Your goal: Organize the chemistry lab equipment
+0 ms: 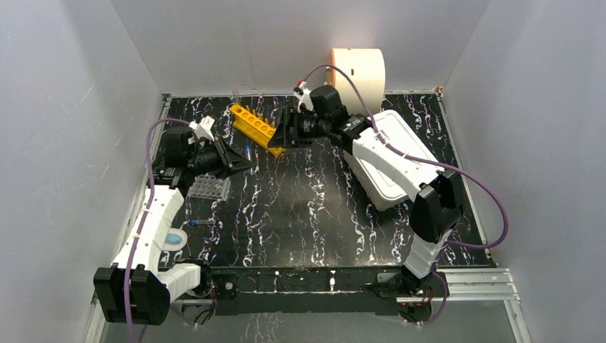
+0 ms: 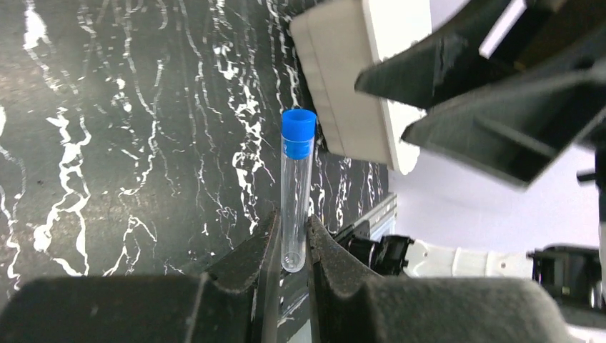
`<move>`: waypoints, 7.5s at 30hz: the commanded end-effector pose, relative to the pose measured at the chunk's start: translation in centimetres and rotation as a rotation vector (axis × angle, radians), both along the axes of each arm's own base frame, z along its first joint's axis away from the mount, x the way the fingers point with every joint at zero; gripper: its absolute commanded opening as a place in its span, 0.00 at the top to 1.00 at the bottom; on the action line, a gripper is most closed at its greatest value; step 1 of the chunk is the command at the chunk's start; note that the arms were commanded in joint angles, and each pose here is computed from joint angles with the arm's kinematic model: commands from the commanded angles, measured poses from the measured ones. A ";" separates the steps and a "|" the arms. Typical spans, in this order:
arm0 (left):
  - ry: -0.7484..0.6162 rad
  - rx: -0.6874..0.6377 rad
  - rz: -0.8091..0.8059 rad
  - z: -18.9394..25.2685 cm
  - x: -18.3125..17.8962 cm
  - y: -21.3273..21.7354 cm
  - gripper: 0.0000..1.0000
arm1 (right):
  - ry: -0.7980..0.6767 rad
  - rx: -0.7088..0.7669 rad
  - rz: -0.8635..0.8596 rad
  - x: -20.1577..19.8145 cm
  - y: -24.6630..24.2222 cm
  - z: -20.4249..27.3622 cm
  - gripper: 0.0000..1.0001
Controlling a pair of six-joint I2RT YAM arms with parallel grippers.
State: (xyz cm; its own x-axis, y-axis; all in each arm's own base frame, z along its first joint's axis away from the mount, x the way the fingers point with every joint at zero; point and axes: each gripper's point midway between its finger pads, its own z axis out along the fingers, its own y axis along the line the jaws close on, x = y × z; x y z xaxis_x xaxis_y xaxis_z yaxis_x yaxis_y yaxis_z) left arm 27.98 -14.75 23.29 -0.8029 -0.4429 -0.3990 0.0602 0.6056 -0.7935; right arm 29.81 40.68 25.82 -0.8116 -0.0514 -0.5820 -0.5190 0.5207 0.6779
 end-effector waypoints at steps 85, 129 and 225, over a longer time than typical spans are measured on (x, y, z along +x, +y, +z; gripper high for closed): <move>0.622 0.415 0.733 -19.0 7.5 25.2 0.30 | -0.320 -0.193 -0.165 4.9 -1.4 -0.8 0.78; 0.763 0.213 0.647 -17.6 5.2 18.7 0.42 | -1.037 0.067 -0.015 -0.3 16.7 -2.5 0.78; 0.785 0.171 0.733 -18.0 6.1 21.9 0.50 | -0.925 0.054 -0.026 2.3 19.3 -13.4 0.75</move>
